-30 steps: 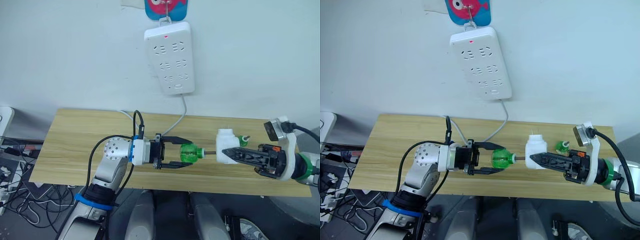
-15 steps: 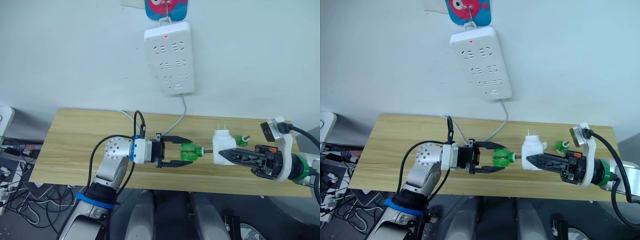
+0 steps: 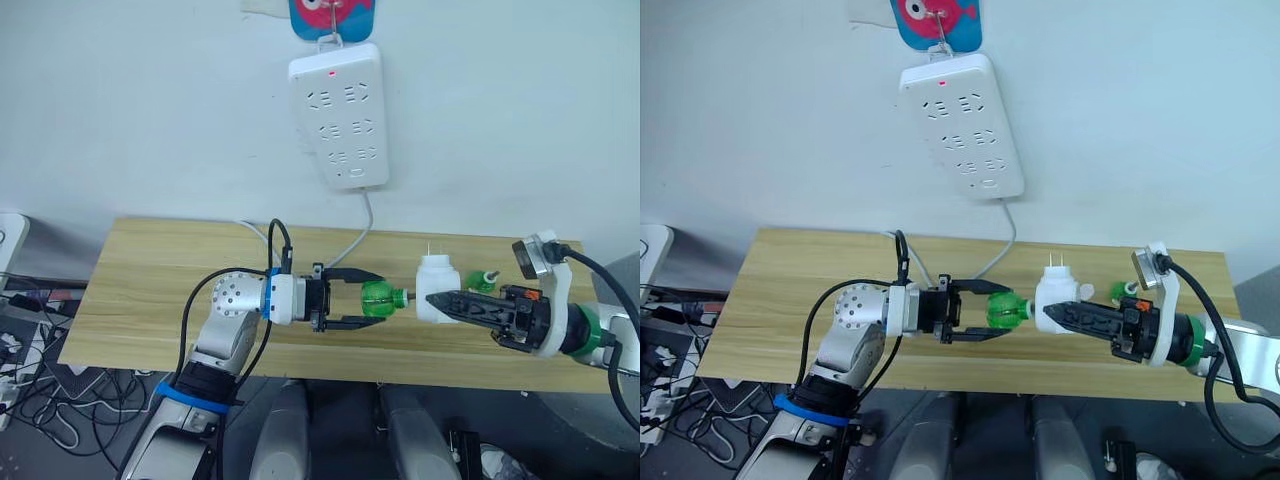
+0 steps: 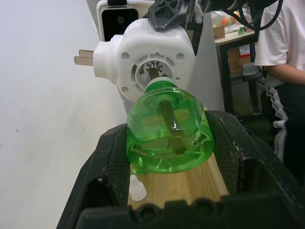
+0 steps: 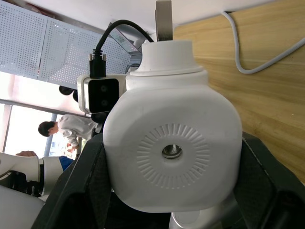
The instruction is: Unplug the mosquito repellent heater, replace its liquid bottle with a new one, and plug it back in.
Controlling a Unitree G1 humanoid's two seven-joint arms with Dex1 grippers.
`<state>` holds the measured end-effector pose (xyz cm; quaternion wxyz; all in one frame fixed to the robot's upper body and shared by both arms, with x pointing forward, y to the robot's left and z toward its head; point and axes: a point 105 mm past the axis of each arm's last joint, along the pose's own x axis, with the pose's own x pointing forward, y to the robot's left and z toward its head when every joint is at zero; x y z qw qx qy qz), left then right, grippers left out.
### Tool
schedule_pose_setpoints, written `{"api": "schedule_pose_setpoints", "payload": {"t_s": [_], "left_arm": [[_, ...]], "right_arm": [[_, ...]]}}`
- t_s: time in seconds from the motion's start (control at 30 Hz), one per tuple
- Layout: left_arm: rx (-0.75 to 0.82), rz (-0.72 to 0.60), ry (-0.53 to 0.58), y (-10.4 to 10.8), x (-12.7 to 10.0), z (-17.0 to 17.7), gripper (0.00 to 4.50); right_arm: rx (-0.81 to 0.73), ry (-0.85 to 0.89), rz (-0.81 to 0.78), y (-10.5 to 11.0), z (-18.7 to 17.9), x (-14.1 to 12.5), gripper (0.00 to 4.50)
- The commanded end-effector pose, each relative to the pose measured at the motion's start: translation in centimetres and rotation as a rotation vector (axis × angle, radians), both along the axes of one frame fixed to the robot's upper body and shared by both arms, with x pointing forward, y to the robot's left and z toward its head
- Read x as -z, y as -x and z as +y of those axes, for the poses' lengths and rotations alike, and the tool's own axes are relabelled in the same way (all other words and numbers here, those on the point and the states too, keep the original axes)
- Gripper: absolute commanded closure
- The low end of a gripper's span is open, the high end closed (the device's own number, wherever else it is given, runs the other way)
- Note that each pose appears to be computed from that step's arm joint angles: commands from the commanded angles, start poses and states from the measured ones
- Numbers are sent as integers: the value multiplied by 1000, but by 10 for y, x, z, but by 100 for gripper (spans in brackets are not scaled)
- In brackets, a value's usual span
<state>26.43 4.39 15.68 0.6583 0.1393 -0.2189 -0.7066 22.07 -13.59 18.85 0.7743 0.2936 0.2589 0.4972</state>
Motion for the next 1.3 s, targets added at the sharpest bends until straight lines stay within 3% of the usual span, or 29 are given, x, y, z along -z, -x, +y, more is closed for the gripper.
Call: {"api": "schedule_pose_setpoints", "payload": {"t_s": [0.03,0.57,1.3], "left_arm": [[49,-51,15,8,-7,-6,224],[46,-51,13,3,-8,-6,224],[74,-53,4,9,-4,-12,224]], "right_arm": [[-36,-10,-7,7,4,-4,153],[-51,19,9,8,-4,-5,153],[-82,1,-9,10,23,-1,153]]}}
